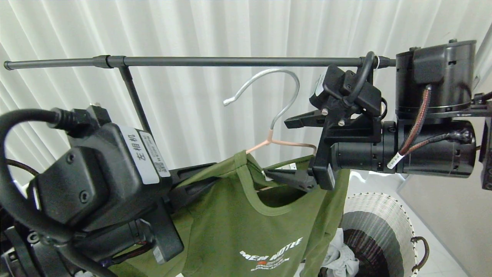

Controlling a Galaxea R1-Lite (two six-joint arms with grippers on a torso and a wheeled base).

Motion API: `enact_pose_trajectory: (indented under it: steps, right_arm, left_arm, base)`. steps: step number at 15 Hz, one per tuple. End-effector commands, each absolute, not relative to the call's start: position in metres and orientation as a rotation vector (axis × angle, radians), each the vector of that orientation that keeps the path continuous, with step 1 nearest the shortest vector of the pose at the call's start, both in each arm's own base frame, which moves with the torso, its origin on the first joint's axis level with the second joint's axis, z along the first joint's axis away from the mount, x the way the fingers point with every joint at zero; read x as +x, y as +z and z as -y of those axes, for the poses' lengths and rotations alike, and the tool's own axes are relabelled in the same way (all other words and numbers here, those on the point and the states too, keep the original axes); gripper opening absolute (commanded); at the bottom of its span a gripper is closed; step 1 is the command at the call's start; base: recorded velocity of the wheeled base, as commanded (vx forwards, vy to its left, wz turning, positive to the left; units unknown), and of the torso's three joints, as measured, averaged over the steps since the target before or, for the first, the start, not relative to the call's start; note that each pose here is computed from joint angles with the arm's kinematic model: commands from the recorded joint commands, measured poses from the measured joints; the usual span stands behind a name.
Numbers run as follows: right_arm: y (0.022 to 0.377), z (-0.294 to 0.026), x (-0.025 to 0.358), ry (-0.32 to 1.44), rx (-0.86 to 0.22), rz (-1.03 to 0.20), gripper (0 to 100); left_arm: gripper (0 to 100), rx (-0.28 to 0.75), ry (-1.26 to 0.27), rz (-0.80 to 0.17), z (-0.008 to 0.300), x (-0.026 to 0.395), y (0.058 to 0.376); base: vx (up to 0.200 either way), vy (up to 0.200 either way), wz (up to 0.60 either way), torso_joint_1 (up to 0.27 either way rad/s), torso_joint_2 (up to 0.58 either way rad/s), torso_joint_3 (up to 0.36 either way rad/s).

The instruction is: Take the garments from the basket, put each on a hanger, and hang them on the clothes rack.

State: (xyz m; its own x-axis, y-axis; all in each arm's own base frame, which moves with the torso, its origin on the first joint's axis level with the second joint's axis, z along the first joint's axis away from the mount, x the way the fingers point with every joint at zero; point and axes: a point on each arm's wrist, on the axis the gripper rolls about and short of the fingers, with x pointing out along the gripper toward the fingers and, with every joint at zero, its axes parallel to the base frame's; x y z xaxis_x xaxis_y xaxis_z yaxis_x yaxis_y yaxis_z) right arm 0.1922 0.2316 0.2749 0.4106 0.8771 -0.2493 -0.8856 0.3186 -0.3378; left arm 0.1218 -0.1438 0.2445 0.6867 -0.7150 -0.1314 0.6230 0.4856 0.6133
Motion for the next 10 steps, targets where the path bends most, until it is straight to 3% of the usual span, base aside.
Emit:
enact_pose_trajectory:
  steps: [1, 6, 7, 10]
  right_arm:
    - [0.272, -0.233, 0.191, 1.179, -0.459, -0.027, 100]
    - [0.268, -0.225, 0.182, 1.251, -0.451, -0.045, 100]
    - [0.266, -0.224, 0.181, 1.256, -0.452, -0.051, 0]
    - [0.266, -0.223, 0.179, 1.259, -0.452, -0.049, 0]
  left_arm:
    - [0, 0.684, -0.819, 0.147, 0.144, 0.122, 0.244]
    - [0, 0.683, -0.817, 0.149, 0.144, 0.122, 0.244]
    - [0, 0.683, -0.817, 0.147, 0.144, 0.122, 0.244]
    - [0, 0.685, -0.819, 0.143, 0.145, 0.123, 0.243]
  base:
    - [0.0, 0.0, 0.0, 0.0, 0.0, 0.0]
    - [0.0, 0.0, 0.0, 0.0, 0.0, 0.0]
    - [0.0, 0.0, 0.0, 0.0, 0.0, 0.0]
    - [0.0, 0.0, 0.0, 0.0, 0.0, 0.0]
